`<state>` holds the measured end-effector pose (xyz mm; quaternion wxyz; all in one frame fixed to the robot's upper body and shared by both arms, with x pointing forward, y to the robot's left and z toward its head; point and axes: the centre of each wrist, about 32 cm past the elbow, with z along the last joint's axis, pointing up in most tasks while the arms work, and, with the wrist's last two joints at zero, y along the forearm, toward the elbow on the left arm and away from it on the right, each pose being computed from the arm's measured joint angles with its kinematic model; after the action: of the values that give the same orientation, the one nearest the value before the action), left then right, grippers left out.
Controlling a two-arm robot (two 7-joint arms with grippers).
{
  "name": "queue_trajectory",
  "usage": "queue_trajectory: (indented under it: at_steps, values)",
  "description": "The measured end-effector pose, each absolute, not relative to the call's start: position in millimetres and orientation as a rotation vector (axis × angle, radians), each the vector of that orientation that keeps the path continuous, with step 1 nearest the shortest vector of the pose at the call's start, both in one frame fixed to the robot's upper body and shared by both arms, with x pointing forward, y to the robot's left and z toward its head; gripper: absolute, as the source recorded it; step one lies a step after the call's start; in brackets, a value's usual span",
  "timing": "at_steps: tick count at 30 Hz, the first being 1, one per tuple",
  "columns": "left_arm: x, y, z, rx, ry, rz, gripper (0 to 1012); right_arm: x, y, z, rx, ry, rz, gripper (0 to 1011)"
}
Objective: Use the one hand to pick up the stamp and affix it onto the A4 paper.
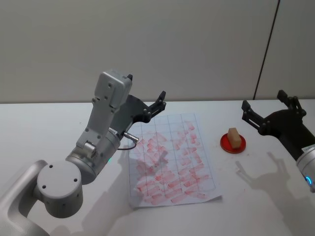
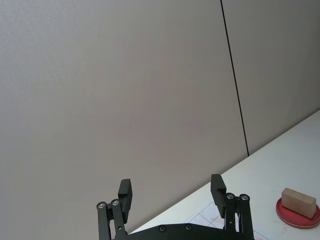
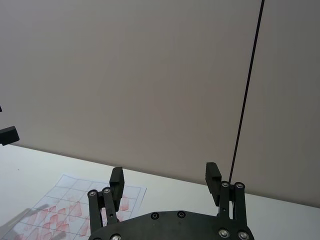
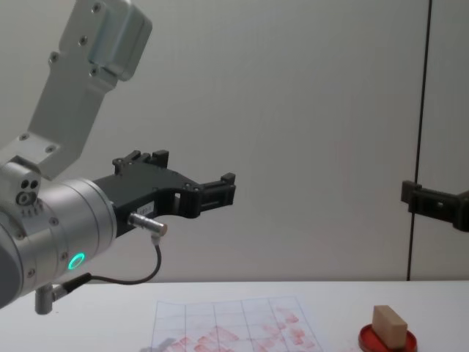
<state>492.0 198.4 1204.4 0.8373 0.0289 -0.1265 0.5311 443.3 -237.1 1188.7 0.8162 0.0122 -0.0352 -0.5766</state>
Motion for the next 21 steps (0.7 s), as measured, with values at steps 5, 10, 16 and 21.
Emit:
queue_trajectory:
  at_steps: [5,10,16,21]
  values:
    - [492.0,198.4,1204.4,0.061,-0.268,1.124,1001,443.3,-237.1,1188.7,0.026,-0.075,-1.230,1001]
    - [492.0,198.4,1204.4,0.061,-0.268,1.124,1001,443.3,-237.1,1188.7,0.026,-0.075,-1.230,1001]
    - [492.0,198.4,1204.4,0.061,-0.268,1.124,1001,443.3,-237.1,1188.7,0.026,-0.075,-1.229,1001]
    - [492.0,198.4,1204.4,0.061,-0.268,1.124,1001,443.3,-237.1,1188.7,0.026,-0.075,-1.230,1001]
